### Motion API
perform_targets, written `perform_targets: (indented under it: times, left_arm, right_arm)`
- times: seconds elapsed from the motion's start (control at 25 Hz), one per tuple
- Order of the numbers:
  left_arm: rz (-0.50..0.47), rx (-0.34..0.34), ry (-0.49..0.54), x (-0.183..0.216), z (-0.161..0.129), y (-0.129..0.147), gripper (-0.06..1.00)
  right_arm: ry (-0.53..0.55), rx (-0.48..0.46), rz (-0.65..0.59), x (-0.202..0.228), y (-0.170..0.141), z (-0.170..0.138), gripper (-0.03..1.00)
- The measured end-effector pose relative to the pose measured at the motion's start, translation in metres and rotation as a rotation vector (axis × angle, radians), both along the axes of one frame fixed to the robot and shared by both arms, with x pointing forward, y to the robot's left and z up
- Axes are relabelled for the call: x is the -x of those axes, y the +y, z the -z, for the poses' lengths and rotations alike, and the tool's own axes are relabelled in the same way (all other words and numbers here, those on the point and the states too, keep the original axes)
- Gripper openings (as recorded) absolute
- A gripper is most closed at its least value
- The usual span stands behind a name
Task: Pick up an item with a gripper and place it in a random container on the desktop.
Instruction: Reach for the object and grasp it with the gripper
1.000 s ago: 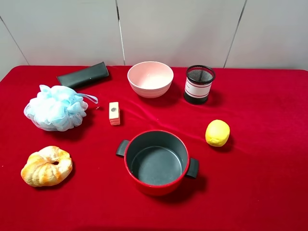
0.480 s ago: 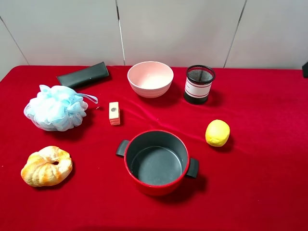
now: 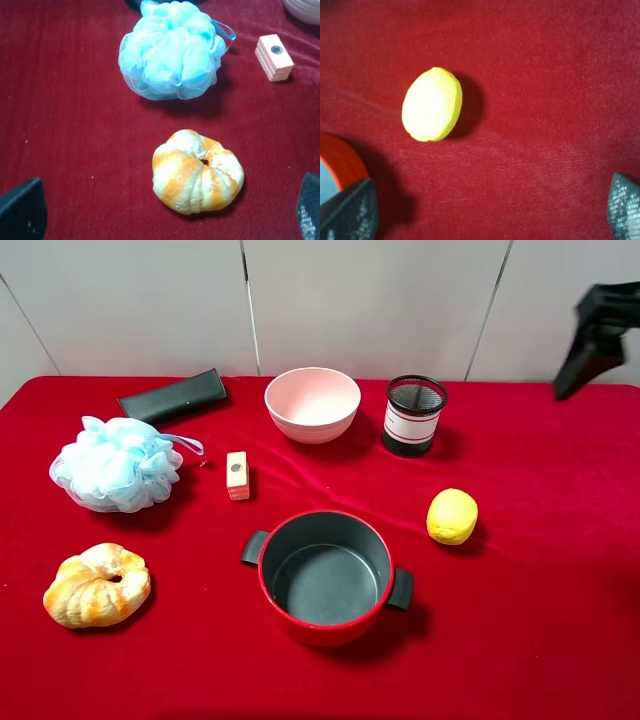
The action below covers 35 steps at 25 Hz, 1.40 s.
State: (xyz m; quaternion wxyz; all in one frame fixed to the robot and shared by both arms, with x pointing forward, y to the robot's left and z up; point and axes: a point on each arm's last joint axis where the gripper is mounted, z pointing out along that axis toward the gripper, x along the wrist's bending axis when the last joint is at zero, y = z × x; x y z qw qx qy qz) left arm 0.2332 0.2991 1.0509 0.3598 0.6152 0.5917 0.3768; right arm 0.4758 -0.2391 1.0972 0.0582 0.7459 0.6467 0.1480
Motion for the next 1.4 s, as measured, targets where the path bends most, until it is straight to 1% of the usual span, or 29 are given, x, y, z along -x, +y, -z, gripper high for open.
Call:
perform_targets:
  times: [0.12, 0.4, 0.72, 0.92, 1.12, 1.4]
  left_arm:
    - [0.0, 0.0, 0.0, 0.0, 0.0, 0.0, 0.99]
    - [0.0, 0.0, 0.0, 0.0, 0.0, 0.0, 0.99]
    - [0.0, 0.0, 0.0, 0.0, 0.0, 0.0, 0.99]
    - [0.0, 0.0, 0.0, 0.0, 0.0, 0.0, 0.99]
    - [0.0, 0.0, 0.0, 0.0, 0.0, 0.0, 0.99]
    - [0.0, 0.0, 0.0, 0.0, 0.0, 0.0, 0.99]
  right_arm:
    - [0.049, 0.004, 0.045, -0.008, 0.011, 0.012, 0.69]
    - [0.098, -0.004, 0.073, -0.03, 0.036, 0.044, 0.69]
    - [0.172, 0.002, 0.089, -0.056, 0.047, 0.09, 0.69]
    - [0.254, 0.012, 0.094, -0.065, 0.053, 0.119, 0.69]
    - [0.286, -0.014, 0.092, -0.074, 0.059, 0.146, 0.69]
    - [0.369, -0.025, 0.11, -0.079, 0.064, 0.182, 0.69]
